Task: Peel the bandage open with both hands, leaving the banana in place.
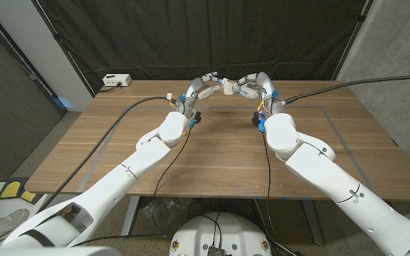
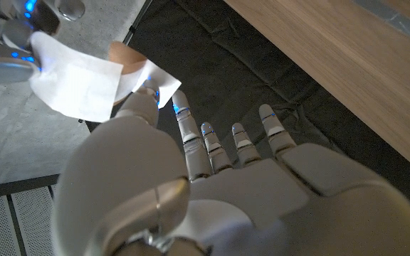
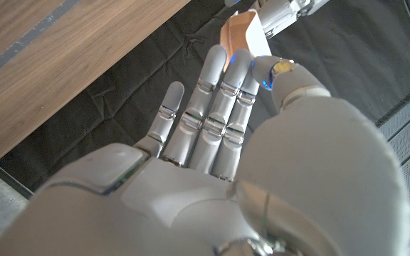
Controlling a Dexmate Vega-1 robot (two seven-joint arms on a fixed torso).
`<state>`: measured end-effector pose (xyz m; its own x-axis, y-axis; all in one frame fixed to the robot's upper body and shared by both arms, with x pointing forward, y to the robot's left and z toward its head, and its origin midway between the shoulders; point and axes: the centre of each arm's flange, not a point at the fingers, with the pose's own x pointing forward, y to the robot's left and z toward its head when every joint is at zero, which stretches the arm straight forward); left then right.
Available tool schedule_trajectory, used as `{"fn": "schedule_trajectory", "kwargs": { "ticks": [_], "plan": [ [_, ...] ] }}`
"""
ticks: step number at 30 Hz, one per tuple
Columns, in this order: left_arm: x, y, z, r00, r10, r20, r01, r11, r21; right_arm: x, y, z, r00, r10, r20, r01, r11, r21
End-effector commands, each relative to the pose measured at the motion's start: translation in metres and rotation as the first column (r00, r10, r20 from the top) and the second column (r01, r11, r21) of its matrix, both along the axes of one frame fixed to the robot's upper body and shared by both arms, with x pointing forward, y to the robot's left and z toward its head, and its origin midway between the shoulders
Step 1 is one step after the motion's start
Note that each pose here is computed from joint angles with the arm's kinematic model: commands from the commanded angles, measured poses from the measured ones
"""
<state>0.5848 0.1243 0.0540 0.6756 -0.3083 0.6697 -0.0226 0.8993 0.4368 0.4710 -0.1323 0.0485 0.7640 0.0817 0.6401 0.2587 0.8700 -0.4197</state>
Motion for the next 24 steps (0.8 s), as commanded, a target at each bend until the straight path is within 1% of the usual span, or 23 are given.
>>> {"fn": "schedule_trajectory", "kwargs": {
  "ticks": [1,4,5,8,12,18,23,24],
  "plan": [
    [0.003,-0.012,0.005,0.989,-0.142,-0.047,0.146,0.986,0.083,-0.009,-0.001,-0.002,1.000,-0.001,0.027,0.001,1.000,-0.002],
    [0.003,-0.015,0.005,0.987,-0.154,-0.055,0.158,0.984,0.087,-0.011,-0.001,-0.002,1.000,0.000,0.030,0.000,1.000,-0.001],
    [0.003,-0.016,0.005,0.987,-0.145,-0.061,0.149,0.987,0.056,-0.012,-0.002,-0.003,1.000,-0.003,0.031,0.003,1.000,0.001],
    [0.002,-0.018,0.004,0.990,-0.130,-0.050,0.131,0.991,0.018,-0.013,-0.003,-0.003,0.999,-0.005,0.035,0.005,1.000,0.002],
    [0.000,-0.020,0.003,0.991,-0.125,-0.037,0.125,0.992,0.004,-0.015,-0.005,-0.005,0.999,-0.006,0.040,0.006,1.000,0.007],
    [0.001,-0.025,0.004,0.977,-0.206,-0.063,0.211,0.974,0.088,-0.018,-0.006,-0.004,0.999,-0.008,0.053,0.008,1.000,0.004],
    [-0.001,-0.027,0.005,0.972,-0.224,-0.068,0.231,0.966,0.113,-0.018,-0.008,-0.004,0.998,-0.006,0.057,0.006,1.000,0.006],
    [-0.002,-0.027,0.005,0.973,-0.219,-0.067,0.226,0.967,0.117,-0.018,-0.008,-0.004,0.998,-0.004,0.055,0.003,1.000,0.007]
  ]
}}
